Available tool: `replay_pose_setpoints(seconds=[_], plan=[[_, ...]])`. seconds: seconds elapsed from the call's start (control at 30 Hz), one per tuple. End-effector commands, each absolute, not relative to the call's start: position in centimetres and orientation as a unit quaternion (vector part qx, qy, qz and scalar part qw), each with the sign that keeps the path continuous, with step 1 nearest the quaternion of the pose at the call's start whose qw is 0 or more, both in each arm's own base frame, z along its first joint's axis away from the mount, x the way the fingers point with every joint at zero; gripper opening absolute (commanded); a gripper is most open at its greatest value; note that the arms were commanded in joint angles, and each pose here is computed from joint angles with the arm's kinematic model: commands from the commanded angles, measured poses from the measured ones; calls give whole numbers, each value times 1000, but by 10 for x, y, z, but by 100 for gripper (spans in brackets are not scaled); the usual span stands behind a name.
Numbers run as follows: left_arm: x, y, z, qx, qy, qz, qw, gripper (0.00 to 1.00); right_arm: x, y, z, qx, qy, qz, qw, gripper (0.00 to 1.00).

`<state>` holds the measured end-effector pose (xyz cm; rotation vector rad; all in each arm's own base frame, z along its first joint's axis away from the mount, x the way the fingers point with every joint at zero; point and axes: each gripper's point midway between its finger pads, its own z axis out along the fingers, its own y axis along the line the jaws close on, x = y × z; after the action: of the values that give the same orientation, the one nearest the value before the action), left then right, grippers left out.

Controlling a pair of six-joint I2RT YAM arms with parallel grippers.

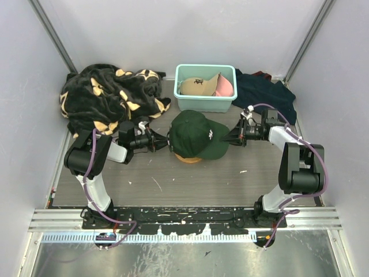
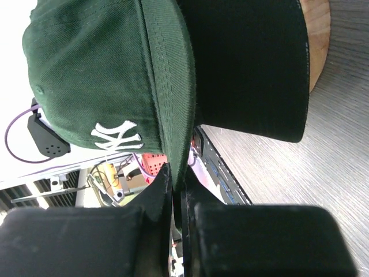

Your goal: Stack the hats

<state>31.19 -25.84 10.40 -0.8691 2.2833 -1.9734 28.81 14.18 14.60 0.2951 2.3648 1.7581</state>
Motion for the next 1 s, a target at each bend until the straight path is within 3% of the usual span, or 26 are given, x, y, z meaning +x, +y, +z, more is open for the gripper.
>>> replay_pose_setpoints(seconds=[0.0,0.23,0.53,0.73,0.97], plan=[[306,-250,85,-306,730,-611,-7,2,273,111,62,118,906,402,65,1],[304,-250,83,-308,730,-610,-7,2,277,103,50,108,929,350,62,1],[323,-236,103,-298,726,-619,27,2,287,108,69,96,919,372,87,1],[342,-198,125,-285,744,-600,76,24,286,110,72,97,916,378,90,1],[350,-188,152,-256,743,-607,114,39,291,112,80,96,913,386,96,1]])
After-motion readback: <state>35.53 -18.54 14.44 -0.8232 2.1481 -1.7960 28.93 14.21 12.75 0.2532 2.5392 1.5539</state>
